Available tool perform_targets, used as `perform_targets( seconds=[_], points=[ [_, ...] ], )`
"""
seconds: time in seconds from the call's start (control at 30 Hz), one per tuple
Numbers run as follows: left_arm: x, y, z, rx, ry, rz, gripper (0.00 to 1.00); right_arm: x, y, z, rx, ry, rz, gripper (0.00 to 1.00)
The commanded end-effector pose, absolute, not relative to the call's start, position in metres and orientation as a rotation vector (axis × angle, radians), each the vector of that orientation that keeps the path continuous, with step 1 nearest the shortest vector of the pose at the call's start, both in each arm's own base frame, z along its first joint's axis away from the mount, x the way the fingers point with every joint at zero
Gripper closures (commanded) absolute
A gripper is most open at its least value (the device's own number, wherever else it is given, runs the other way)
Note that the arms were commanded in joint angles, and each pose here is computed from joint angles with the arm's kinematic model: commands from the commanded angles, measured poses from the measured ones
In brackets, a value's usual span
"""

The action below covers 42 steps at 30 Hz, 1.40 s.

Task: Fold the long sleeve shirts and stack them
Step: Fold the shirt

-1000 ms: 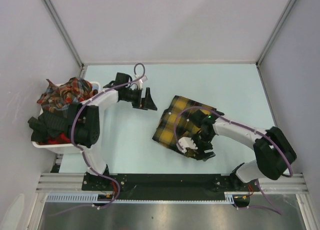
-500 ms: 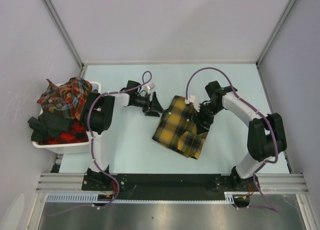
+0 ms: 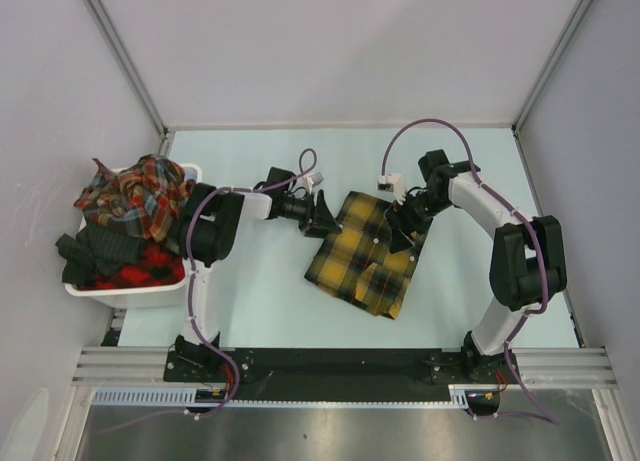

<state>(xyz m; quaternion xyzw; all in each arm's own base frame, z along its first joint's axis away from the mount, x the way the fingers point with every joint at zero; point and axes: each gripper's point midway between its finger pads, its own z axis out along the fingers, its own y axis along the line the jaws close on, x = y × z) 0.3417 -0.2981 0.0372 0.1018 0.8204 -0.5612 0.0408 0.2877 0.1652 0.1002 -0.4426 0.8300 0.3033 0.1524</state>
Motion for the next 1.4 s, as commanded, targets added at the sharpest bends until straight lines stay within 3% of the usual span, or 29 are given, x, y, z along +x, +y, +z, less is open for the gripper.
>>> perform_targets(
  seconds=[0.0,0.1,0.2,0.3,0.33,0.37,0.43,0.63,0.77,0.8,0.97,1.03,1.13,1.23,1.37],
  points=[
    [0.332,-0.305,0.004,0.232,2.577,-1.678,0.35,0.292,0.17,0.116,-1.247,2.349,0.892,0.23],
    [0.338,-0.308,0.001,0.212,2.555,-1.691,0.34,0.291,0.168,0.116,-1.239,2.358,0.878,0.23],
    [0.348,-0.314,0.009,0.191,2.508,-1.73,0.41,0.293,0.164,0.116,-1.209,2.366,0.868,0.23],
    [0.355,-0.32,0.022,0.212,2.469,-1.782,0.62,0.295,0.161,0.114,-1.167,2.377,0.869,0.24],
    [0.357,-0.319,0.028,0.22,2.455,-1.799,0.8,0.299,0.16,0.114,-1.138,2.382,0.865,0.24],
    [0.36,-0.318,0.037,0.236,2.437,-1.819,0.89,0.299,0.158,0.114,-1.121,2.386,0.866,0.24],
    [0.37,-0.306,0.049,0.221,2.44,-1.78,1.0,0.303,0.155,0.116,-1.083,2.383,0.872,0.24],
    [0.402,-0.259,0.12,0.405,2.413,-1.481,1.0,0.304,0.139,0.12,-0.949,2.388,0.888,0.27],
    [0.435,-0.223,0.163,0.709,2.359,-1.003,1.0,0.301,0.132,0.126,-0.884,2.352,0.867,0.27],
    [0.444,-0.218,0.196,0.76,2.321,-0.905,1.0,0.301,0.13,0.127,-0.855,2.351,0.869,0.27],
    [0.488,-0.182,0.255,1.073,2.163,-0.146,1.0,0.297,0.124,0.136,-0.686,2.333,0.913,0.27],
    [0.482,-0.187,0.258,1.202,2.096,0.125,1.0,0.296,0.124,0.135,-0.588,2.338,0.965,0.27],
    [0.482,-0.21,0.237,1.367,1.972,0.321,1.0,0.3,0.117,0.133,-0.441,2.355,1.029,0.27],
    [0.471,-0.239,0.183,1.479,2.008,0.355,1.0,0.306,0.109,0.126,-0.267,2.38,1.116,0.27],
    [0.418,-0.282,0.102,1.604,2.114,0.251,1.0,0.315,0.093,0.122,-0.096,2.381,1.178,0.27]
  ],
)
